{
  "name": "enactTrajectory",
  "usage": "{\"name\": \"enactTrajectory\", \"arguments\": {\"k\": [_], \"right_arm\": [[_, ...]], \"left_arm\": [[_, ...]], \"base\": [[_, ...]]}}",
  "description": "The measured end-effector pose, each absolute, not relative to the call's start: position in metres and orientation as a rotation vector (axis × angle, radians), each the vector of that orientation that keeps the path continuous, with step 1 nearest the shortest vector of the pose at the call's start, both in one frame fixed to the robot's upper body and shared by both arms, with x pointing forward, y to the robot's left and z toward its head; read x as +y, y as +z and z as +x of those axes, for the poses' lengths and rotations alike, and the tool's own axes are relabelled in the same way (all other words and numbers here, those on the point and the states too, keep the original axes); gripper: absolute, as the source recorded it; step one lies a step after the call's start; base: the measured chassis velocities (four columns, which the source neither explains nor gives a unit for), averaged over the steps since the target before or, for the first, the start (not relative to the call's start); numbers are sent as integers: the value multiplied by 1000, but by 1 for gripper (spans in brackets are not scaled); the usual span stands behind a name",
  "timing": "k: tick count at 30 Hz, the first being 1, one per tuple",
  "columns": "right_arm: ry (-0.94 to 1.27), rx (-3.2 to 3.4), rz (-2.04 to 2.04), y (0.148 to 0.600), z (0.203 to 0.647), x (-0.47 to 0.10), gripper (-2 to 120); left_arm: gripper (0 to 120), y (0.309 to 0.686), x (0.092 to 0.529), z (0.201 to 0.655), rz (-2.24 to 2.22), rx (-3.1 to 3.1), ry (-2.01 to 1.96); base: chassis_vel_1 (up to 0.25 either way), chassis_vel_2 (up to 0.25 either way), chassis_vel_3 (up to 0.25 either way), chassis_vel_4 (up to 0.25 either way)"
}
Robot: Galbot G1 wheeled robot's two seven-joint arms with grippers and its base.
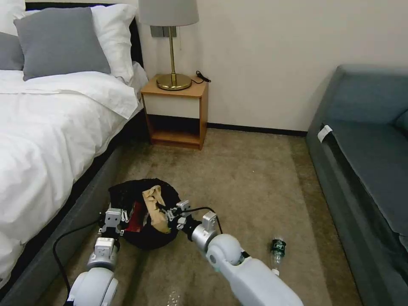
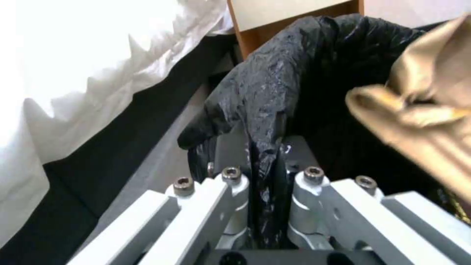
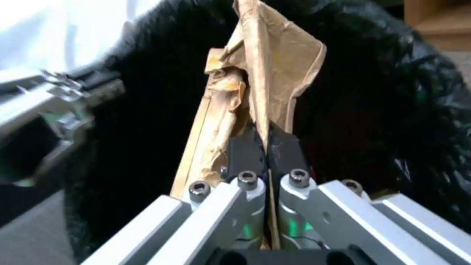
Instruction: Pick up the trash bin, then pick up the garbage on the floor and place it into the trash bin.
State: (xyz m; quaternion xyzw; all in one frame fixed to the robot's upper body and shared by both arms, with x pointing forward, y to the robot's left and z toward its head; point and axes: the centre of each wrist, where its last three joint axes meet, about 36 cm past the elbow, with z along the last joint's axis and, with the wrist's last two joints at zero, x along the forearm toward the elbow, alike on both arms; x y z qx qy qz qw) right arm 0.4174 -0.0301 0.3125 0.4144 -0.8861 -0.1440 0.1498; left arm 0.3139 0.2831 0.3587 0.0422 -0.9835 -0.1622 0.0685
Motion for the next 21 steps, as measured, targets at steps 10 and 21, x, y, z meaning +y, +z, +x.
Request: {"name": "enactTrajectory", "arguments": {"k": [10,21], "right_arm": [[-305,-2551,1102,298,418,-19,25],[-288,-2562,1087,297,419,-22,64]], "left_arm": [[6,360,283,317,116,-2970,-485],[6,357,283,319,114,-2963,-487]], "base": [[0,0,0,0],[0,0,0,0]]}}
